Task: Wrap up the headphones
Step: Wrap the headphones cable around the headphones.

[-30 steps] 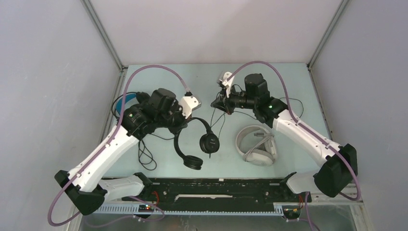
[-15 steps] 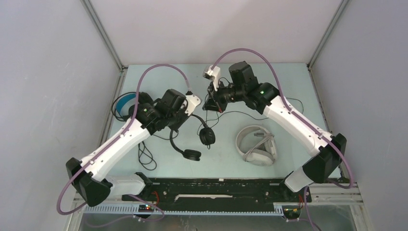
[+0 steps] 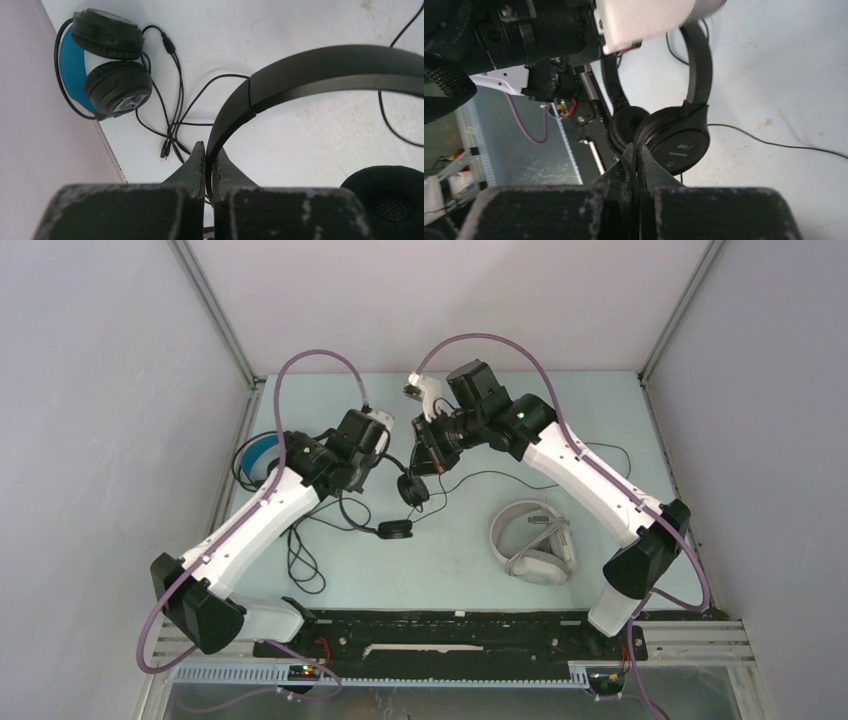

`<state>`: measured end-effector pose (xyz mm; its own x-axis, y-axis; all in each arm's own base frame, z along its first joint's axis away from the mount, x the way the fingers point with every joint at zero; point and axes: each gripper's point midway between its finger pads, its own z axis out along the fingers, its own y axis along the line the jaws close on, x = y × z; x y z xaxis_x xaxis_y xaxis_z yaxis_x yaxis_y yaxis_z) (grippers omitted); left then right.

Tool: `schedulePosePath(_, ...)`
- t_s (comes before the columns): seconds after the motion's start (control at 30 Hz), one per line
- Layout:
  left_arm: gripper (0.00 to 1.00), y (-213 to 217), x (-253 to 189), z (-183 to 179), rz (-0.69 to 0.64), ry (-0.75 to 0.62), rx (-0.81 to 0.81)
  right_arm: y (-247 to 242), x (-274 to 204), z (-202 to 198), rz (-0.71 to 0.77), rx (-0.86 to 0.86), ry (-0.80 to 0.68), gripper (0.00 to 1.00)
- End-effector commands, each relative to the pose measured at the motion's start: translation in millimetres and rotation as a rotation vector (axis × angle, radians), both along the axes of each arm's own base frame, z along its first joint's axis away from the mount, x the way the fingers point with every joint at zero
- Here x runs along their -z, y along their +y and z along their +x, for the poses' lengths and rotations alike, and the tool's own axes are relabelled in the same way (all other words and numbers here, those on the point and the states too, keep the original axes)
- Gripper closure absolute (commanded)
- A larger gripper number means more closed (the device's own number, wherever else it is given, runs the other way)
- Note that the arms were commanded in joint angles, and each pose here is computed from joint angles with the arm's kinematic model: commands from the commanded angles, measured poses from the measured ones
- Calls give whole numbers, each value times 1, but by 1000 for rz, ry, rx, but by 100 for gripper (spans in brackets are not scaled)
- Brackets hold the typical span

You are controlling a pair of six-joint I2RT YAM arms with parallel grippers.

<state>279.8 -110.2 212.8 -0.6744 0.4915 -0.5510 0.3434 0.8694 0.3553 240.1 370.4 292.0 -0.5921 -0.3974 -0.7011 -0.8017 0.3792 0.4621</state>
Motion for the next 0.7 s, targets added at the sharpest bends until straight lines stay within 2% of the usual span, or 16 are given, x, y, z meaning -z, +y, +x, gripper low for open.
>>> schedulePosePath(0.0,100,16,-30,22,-35,-124,-187,21,-34,-21,145,-74,105,100)
schedulePosePath(0.17,100,25,-39,33,-100,-184,-297,38,-38,-24,242,-117,185,96)
schedulePosePath(0.3,100,27,-48,40,-111,-225,-313,39,-19,2,164,4,189,100)
schedulePosePath(0.53,100,28,-55,51,-196,-268,-398,37,-15,25,79,144,153,100)
schedulePosePath(0.67,100,30,-71,59,-282,-361,-463,46,-13,29,127,210,186,100)
